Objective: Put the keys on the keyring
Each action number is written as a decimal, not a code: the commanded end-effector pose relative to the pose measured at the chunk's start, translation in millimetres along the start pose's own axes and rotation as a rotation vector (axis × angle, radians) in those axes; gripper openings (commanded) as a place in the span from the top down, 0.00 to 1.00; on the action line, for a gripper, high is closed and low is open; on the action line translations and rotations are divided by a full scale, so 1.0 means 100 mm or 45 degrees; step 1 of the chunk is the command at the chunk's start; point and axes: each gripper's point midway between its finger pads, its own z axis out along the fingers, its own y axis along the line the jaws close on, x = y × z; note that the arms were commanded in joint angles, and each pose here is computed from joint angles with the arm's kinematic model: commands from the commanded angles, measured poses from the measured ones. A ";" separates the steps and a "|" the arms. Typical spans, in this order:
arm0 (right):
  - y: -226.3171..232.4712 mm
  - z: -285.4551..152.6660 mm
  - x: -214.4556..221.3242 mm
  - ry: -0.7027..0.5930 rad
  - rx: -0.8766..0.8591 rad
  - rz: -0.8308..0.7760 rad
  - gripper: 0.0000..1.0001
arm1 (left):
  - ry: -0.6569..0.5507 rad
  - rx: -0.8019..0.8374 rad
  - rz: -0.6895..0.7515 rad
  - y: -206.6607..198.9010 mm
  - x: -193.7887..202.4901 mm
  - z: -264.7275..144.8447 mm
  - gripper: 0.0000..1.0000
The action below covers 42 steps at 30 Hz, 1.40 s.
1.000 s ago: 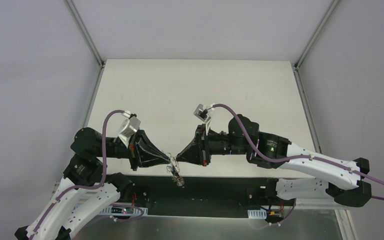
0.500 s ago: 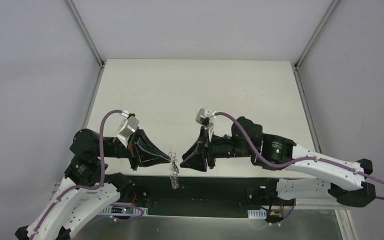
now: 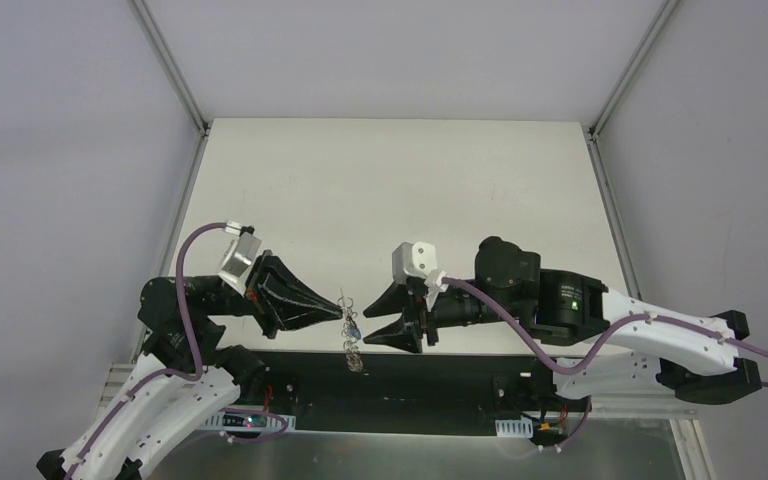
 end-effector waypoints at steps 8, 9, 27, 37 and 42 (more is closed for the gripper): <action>-0.03 0.02 -0.40 -0.108 0.001 -0.306 0.56 | -0.171 0.112 0.120 -0.20 -0.33 0.04 1.00; -0.03 0.03 -0.43 -0.119 0.005 -0.308 0.56 | -0.171 0.116 0.121 -0.21 -0.33 0.03 1.00; 0.07 0.12 -0.60 -0.171 -0.063 -0.240 0.60 | -0.163 0.147 0.144 -0.30 -0.30 -0.01 1.00; 0.10 0.19 -0.63 -0.184 -0.084 -0.214 0.69 | -0.162 0.154 0.149 -0.32 -0.29 -0.02 1.00; 0.12 0.17 -0.66 -0.201 -0.092 -0.207 0.73 | -0.159 0.153 0.149 -0.31 -0.28 -0.02 1.00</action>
